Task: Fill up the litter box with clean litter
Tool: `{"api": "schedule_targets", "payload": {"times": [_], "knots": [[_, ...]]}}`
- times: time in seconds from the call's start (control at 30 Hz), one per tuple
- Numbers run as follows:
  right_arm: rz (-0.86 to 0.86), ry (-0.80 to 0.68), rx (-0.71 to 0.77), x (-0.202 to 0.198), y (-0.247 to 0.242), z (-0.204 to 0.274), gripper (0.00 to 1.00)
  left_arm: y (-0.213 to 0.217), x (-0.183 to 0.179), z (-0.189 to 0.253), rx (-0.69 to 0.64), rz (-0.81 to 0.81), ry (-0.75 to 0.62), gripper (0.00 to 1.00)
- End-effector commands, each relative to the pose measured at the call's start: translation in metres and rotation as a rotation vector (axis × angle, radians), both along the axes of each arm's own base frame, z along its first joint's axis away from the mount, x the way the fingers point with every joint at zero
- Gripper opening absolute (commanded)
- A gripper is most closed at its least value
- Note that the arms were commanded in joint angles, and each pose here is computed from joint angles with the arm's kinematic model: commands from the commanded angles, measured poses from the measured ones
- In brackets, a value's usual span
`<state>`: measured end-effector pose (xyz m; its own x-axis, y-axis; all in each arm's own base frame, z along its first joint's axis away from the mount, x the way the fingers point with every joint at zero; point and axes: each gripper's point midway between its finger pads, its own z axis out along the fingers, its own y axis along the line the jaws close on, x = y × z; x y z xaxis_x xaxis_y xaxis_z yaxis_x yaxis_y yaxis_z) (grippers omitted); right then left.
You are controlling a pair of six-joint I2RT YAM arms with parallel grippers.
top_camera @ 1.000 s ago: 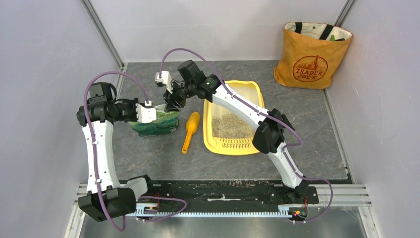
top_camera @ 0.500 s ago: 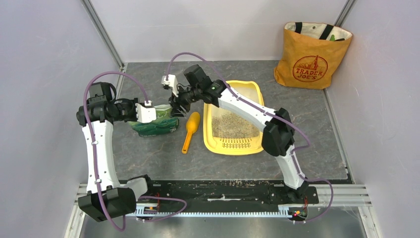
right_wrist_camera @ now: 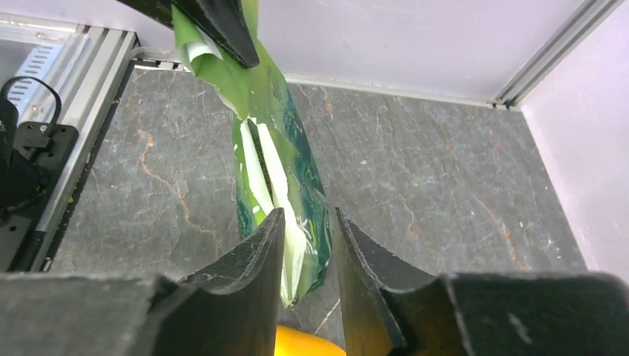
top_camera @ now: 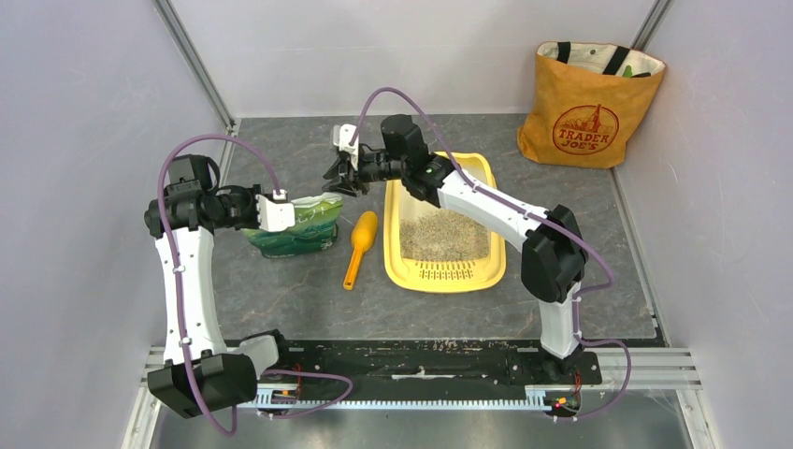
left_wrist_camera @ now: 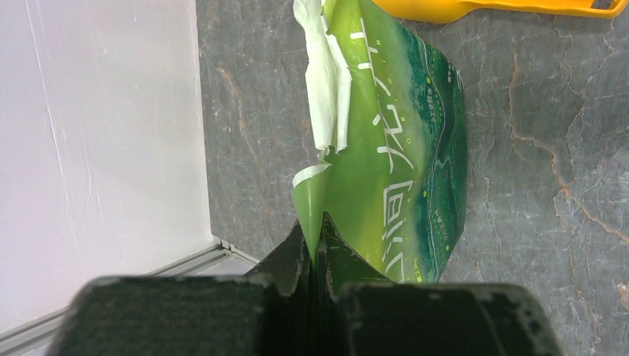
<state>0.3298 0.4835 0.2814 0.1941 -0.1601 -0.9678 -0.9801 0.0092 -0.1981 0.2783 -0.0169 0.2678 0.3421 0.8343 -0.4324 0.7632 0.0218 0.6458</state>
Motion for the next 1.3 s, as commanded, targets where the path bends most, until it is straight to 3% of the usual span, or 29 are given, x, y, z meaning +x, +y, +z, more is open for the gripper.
{"api": "schedule_targets", "payload": {"times": [0.0,0.6,1.27], "knots": [[0.071,-0.163,0.076,-0.015,0.004,0.040,0.35,-0.013,0.008,0.030,-0.039,-0.069,-0.121,0.02],[0.041,-0.237,-0.098,-0.018,0.000,-0.012,0.30,-0.014,0.009,0.029,-0.048,-0.066,-0.112,0.02],[0.020,-0.273,-0.163,-0.008,0.021,-0.037,0.36,-0.013,0.010,0.030,-0.050,-0.064,-0.111,0.02]]}}
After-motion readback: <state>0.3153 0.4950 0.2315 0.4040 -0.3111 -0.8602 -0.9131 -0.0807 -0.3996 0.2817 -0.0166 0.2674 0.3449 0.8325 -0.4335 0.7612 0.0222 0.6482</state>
